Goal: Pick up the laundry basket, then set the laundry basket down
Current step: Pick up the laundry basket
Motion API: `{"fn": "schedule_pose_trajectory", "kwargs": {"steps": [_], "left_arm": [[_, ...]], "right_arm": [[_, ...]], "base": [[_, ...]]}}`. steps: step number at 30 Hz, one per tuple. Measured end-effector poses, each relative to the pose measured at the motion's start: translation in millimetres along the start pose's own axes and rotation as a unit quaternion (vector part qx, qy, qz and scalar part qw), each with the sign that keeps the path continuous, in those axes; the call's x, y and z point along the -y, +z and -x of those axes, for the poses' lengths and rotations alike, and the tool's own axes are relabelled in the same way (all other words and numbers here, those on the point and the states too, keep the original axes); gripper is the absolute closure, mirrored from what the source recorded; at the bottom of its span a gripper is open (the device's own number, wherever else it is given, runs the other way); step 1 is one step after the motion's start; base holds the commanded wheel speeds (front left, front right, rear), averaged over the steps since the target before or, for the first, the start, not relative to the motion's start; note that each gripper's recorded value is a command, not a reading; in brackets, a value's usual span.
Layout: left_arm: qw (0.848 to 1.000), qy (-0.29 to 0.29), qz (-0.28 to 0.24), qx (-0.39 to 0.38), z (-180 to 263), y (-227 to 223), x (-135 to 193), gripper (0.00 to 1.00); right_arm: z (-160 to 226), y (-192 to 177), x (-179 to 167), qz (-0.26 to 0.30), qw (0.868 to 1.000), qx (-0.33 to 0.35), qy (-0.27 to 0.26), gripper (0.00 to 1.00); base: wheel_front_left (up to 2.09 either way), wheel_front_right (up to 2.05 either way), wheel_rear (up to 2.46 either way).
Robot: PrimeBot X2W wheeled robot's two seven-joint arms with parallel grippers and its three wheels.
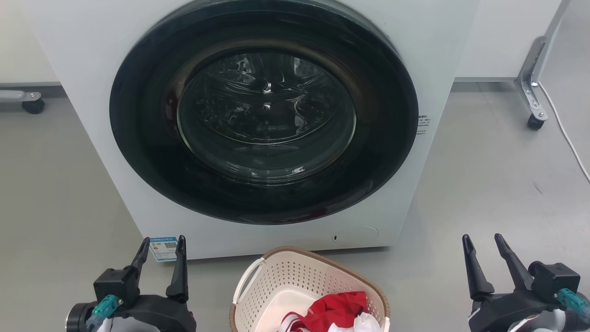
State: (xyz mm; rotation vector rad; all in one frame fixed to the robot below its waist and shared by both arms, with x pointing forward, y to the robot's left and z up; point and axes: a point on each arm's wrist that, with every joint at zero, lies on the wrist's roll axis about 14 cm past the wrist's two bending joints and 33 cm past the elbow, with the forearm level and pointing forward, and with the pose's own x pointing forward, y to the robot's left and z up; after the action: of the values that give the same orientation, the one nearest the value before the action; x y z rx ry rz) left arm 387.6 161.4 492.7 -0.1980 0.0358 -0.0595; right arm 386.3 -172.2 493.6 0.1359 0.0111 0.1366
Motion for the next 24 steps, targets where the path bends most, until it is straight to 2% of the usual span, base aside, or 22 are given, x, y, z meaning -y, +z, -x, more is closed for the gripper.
{"fn": "schedule_pose_trajectory", "kwargs": {"steps": [15, 24], "left_arm": [[1.000, -0.003, 0.006, -0.017, -3.9, -11.8, 4.0, 0.00], [0.999, -0.002, 0.018, -0.046, -14.9, -34.2, 8.6, 0.00]], "right_arm": [[-3.5, -16.2, -2.8, -0.012, 1.000, -0.022, 0.006, 0.00], [-14.4, -36.4, -0.8, -0.019, 0.999, -0.049, 0.006, 0.00]], "base": [[0.00, 0.00, 0.00], [0.00, 0.00, 0.00]]}}
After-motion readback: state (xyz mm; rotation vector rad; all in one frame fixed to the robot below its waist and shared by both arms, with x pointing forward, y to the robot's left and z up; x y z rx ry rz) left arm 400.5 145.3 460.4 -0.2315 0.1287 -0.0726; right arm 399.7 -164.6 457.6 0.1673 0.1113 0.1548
